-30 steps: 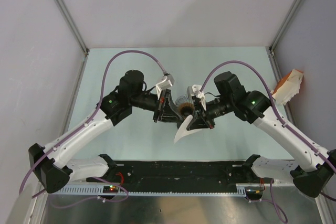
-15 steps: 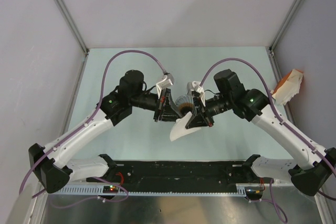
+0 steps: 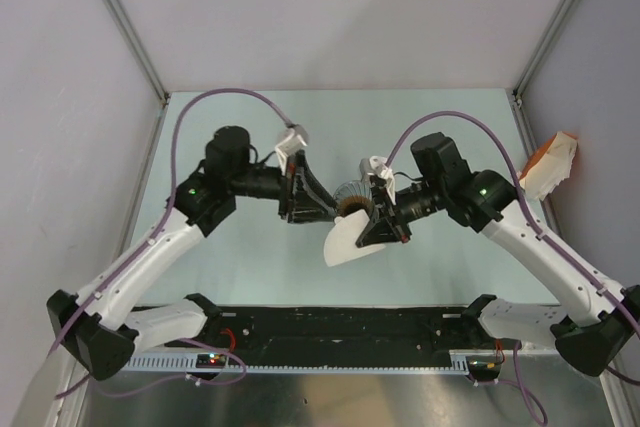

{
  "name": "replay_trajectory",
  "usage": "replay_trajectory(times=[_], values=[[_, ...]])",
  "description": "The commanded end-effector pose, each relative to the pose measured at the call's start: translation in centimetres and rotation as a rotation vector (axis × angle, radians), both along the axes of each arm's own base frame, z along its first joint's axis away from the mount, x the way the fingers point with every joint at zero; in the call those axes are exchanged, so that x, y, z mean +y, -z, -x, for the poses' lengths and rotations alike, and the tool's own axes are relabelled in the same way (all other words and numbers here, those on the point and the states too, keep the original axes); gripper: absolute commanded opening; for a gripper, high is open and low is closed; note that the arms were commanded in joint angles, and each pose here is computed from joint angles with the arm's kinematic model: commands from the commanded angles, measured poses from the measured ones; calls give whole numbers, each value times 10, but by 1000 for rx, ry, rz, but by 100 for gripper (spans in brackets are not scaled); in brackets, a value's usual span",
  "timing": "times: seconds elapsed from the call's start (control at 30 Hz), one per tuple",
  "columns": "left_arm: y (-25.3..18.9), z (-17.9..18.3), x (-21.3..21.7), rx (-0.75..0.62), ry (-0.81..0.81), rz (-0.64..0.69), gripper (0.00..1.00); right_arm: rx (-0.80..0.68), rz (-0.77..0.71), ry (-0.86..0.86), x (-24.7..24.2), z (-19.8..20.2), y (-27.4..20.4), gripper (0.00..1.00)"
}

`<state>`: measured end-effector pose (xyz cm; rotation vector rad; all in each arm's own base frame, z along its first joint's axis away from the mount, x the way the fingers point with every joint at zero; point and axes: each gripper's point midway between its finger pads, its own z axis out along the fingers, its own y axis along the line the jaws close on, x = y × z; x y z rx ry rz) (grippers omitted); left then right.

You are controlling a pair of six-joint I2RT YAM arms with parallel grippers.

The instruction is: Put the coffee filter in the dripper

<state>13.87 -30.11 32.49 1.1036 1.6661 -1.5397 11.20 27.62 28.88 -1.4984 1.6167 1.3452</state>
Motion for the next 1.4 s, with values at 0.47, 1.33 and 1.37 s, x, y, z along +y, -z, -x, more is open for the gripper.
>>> replay_trajectory(times=[0.47, 1.33, 1.37], values=[[-34, 2, 31, -142, -57, 82, 73, -90, -35, -52, -5, 12, -9, 0], [-12, 5, 4, -112, -5, 17, 49, -60, -31, -54, 2, 10, -7, 0], [-11, 6, 3, -111, -1, 17, 49, -61, -32, -53, 2, 9, -7, 0]])
